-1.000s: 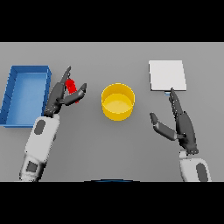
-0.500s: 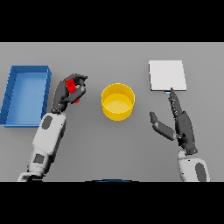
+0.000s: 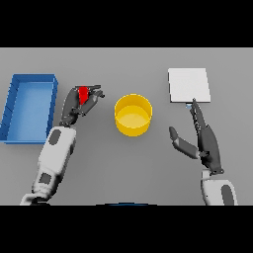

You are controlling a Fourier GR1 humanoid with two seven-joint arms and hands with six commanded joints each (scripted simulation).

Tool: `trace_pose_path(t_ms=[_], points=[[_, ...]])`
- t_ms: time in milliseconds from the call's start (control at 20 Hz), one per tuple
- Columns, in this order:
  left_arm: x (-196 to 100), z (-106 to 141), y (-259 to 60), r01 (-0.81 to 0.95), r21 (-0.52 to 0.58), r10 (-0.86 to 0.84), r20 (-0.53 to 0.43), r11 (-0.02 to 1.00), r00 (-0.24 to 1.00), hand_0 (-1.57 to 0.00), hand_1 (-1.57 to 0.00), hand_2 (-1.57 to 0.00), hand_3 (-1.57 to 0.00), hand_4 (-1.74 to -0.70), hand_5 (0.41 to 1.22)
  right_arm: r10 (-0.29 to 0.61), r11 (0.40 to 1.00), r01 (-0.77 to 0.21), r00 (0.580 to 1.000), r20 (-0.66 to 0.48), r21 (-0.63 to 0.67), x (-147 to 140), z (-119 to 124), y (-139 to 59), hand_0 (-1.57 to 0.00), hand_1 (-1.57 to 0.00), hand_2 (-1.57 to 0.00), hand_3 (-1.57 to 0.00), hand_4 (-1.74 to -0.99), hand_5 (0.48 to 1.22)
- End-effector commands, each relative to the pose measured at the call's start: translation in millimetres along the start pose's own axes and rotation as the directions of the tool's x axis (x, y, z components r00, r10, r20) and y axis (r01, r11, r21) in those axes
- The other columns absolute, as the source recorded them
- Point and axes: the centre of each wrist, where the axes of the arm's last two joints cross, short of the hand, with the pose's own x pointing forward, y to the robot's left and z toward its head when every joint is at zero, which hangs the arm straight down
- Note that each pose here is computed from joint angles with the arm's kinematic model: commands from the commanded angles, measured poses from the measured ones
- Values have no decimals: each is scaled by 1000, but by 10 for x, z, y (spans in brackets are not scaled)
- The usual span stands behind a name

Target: Pick up the red beaker and tilt it to pour out 1 green nut into yellow bowl. Pick up the yellow bowl and place it on the metallic measuring scale.

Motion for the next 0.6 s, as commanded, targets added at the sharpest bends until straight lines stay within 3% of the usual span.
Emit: trace_pose_path(t_ms=[0, 250, 550], points=[[36, -9, 22, -37, -1, 37, 8, 999, 999, -1483, -1486, -1493, -1462, -1639, 1157, 1, 1000, -1, 1000, -5, 2, 14, -2, 11, 1, 1, 1, 1, -1248, 645], [308, -57, 111, -82, -21, 84, 69, 996, 994, -1542, -1543, -1545, -1535, -1708, 1132, 22, 1000, -22, 1000, -10, 1, -15, -22, 5, 1, 1, 1, 1, -1228, 645], [537, -109, 219, 42, -72, -35, 94, 997, 995, -1556, -1557, -1558, -1553, -1724, 1135, 62, 998, -62, 998, 21, -6, -44, -23, 17, 1, 1, 1, 1, -1219, 660]])
